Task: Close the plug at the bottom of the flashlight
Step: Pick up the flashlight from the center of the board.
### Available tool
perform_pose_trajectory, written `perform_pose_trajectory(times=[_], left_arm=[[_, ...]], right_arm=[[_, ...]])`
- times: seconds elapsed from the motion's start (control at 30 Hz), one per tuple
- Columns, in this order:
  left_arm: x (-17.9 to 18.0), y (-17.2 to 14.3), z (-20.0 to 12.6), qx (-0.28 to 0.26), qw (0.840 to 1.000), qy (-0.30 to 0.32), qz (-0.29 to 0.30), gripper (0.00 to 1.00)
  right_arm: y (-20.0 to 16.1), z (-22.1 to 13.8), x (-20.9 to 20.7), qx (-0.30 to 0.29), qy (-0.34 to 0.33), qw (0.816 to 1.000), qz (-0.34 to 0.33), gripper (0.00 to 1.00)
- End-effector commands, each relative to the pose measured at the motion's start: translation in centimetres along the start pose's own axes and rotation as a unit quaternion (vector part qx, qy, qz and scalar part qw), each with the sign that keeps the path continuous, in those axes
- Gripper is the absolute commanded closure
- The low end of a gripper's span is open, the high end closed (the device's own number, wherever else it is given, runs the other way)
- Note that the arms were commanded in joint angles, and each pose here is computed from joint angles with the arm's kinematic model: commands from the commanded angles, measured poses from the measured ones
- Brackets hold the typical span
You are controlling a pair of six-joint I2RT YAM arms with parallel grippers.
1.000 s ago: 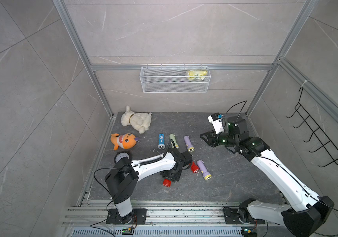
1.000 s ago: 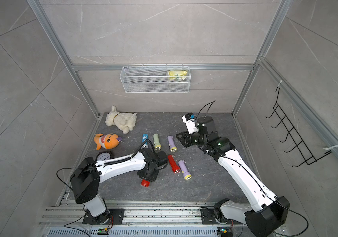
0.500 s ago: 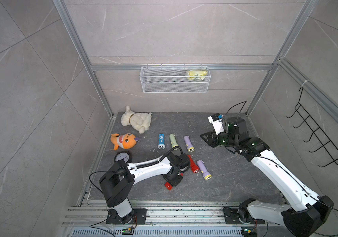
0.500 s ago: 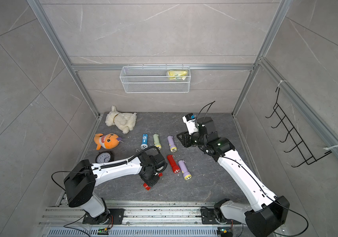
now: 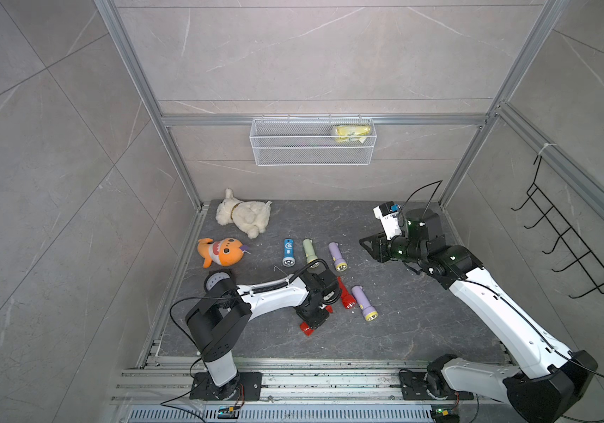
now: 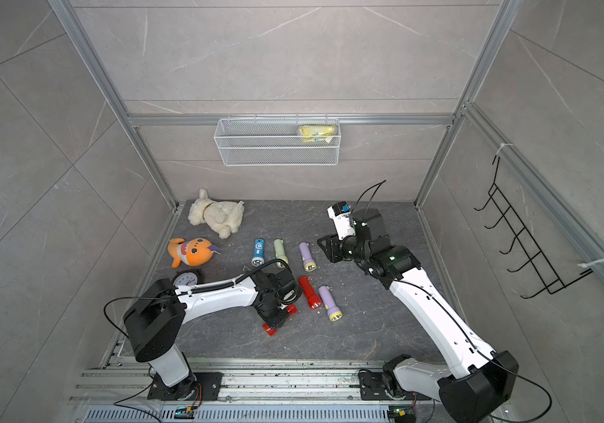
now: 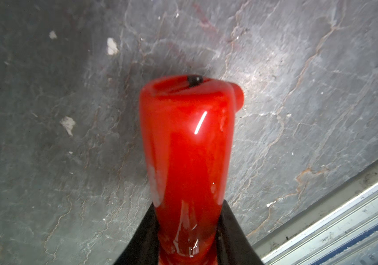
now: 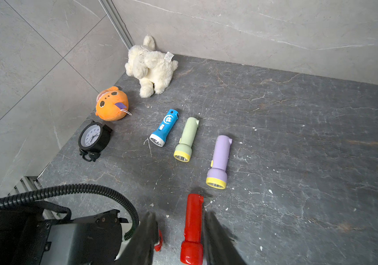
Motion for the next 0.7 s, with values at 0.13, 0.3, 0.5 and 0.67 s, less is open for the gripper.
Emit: perform_pose_trajectory(times=[0.13, 0.3, 0.5, 0.67], left_arm=[[0.4, 0.1, 1.0, -0.012, 0.997, -0.078, -0.002, 1.00], [1.3, -0.1, 2.3, -0.006, 0.992, -0.122, -0.029, 1.00], [2.2, 0.9, 0.2, -0.059, 0.995, -0.082, -0.021, 1.00], [3.7, 2.3, -3.7, -0.137, 0.991, 0.009, 0.000, 1.00]], right_arm=[[-0.1, -0.5, -0.1, -0.009, -0.008, 1.000, -0.009, 0.62], [-0.2, -0.5, -0.2, -0.009, -0.013, 1.000, -0.009, 0.62], [-0.2, -0.3, -0.5, -0.011, -0.023, 1.000, -0.010, 0.62], [0.0, 0.2, -0.7, -0.010, -0.025, 1.000, -0.010, 0.62]])
Point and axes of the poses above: each gripper's point midway between its finger pads, its own z axis out along the fingers, its own x axis along the line the jaws close on, y = z × x, the point moved 6 cm from there along -z, back along the fingers, and after that the axes turned 14 degrees about z, right-handed, at the moved point
